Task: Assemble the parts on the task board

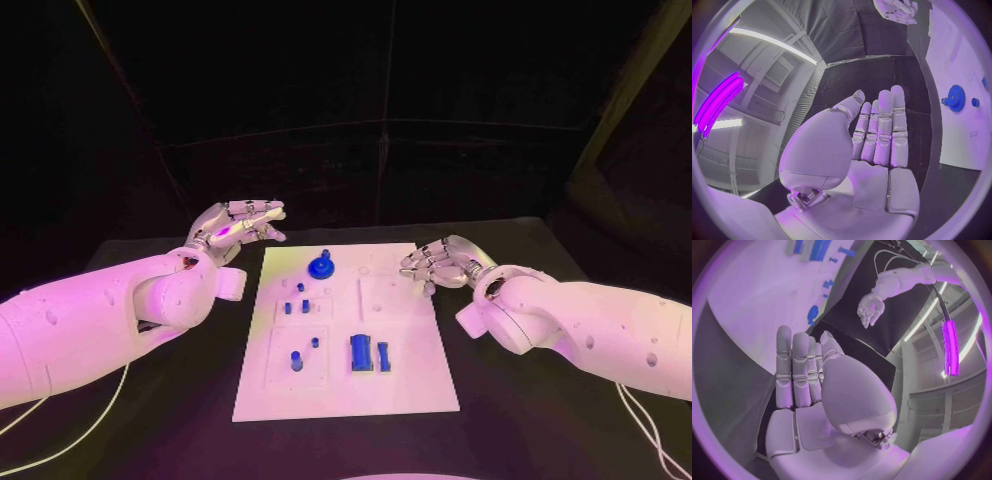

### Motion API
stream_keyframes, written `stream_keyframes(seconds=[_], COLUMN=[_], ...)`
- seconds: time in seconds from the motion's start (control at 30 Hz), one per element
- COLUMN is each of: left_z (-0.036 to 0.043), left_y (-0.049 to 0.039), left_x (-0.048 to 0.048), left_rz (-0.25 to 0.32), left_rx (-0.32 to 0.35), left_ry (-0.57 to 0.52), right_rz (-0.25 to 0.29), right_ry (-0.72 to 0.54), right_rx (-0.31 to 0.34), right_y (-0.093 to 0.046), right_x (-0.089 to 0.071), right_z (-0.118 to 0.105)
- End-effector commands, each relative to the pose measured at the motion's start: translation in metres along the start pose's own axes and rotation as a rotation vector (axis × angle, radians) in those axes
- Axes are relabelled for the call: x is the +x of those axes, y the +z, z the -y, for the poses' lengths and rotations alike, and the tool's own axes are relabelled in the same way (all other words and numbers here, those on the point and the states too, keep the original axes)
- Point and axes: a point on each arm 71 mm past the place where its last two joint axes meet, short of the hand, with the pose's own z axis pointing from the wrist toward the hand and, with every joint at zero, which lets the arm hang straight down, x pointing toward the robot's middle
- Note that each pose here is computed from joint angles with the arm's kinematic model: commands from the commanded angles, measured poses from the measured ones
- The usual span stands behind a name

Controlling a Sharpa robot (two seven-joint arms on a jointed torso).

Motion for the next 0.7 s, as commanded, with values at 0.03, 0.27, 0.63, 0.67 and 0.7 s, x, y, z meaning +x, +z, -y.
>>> stream_keyframes(seconds=[0.03, 0.27, 0.63, 0.67, 0.7], left_z=[-0.0016, -0.0083, -0.0161, -0.0165, -0.0172], left_y=[0.0066, 0.0231, 0.0359, 0.0364, 0.0371], left_x=[-0.0022, -0.0097, -0.0096, -0.0093, -0.0087], left_rz=[-0.014, 0.028, 0.093, 0.094, 0.096], left_rx=[-0.006, 0.011, 0.027, 0.027, 0.028], left_ry=[-0.064, -0.061, -0.049, -0.048, -0.048], right_rz=[0.026, 0.048, 0.038, 0.037, 0.034], right_ry=[0.360, 0.490, 0.486, 0.482, 0.476], right_rx=[-0.058, -0.134, -0.190, -0.192, -0.196], right_y=[0.016, 0.053, 0.079, 0.079, 0.080], right_x=[-0.013, -0.030, -0.026, -0.025, -0.024], right_z=[-0.001, -0.006, -0.013, -0.013, -0.014])
